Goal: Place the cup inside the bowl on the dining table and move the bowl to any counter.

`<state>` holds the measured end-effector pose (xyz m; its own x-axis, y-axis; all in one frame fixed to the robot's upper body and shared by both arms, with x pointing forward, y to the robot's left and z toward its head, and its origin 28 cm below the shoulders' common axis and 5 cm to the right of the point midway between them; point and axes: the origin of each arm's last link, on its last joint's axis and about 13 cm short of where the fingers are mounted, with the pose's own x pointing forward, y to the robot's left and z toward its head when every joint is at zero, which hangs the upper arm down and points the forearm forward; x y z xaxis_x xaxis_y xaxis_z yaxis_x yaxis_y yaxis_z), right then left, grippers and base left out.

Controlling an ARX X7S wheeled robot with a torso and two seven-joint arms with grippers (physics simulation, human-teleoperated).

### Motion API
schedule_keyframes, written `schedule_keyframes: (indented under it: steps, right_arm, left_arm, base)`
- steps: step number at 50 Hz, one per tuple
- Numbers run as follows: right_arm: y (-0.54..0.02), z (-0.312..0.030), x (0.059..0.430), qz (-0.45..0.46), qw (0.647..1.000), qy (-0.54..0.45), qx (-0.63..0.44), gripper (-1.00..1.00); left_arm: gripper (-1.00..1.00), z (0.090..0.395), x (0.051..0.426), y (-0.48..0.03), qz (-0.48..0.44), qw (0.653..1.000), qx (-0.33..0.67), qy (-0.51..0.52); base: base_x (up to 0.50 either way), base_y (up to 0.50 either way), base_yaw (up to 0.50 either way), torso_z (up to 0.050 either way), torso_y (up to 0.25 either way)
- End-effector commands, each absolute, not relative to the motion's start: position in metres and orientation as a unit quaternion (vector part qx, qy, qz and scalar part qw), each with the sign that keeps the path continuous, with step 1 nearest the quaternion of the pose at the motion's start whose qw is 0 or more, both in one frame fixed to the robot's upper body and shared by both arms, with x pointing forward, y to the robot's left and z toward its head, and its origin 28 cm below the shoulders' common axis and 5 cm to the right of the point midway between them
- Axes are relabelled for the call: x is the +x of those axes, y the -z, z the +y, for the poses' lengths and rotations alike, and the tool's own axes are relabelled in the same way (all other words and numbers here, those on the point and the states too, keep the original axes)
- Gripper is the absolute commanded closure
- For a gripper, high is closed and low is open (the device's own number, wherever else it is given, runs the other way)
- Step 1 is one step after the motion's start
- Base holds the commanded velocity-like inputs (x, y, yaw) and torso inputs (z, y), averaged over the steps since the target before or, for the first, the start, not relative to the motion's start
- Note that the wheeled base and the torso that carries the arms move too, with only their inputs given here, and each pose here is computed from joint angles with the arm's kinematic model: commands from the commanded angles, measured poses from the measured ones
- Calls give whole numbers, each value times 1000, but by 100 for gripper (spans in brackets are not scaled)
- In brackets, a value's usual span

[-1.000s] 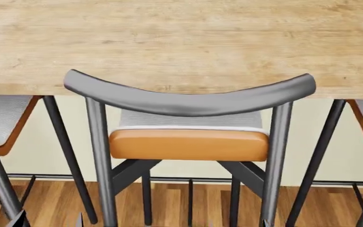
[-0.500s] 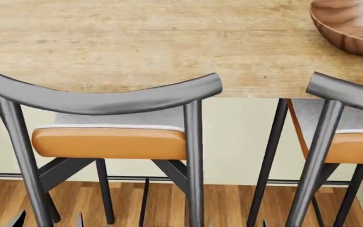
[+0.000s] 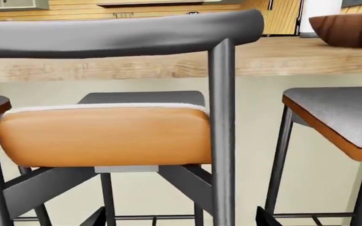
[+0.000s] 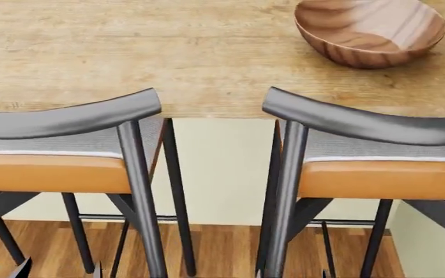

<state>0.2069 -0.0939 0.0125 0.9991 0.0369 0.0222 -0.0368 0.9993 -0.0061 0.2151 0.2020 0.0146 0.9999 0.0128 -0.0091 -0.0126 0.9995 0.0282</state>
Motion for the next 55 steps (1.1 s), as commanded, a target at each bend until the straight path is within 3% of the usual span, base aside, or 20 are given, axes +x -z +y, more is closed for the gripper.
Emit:
schedule_keyframes:
  steps: [1,41,55]
  right_arm:
    - [-14,-93,209,-19,1000,-20,-3,-100]
    - [-14,-93,209,-20,1000,-22,-4,-100]
    - [-14,-93,209,-23,999,-22,-4,-100]
  left_arm:
    - [-100,201,216,-16,-8,1000,8,0]
    - [-100,201,216,-16,-8,1000,8,0]
    - [-100,201,216,-16,-8,1000,8,0]
  base:
    - [-1,-500,0,0,0]
    - [-1,-500,0,0,0]
    - [42,-207,0,0,0]
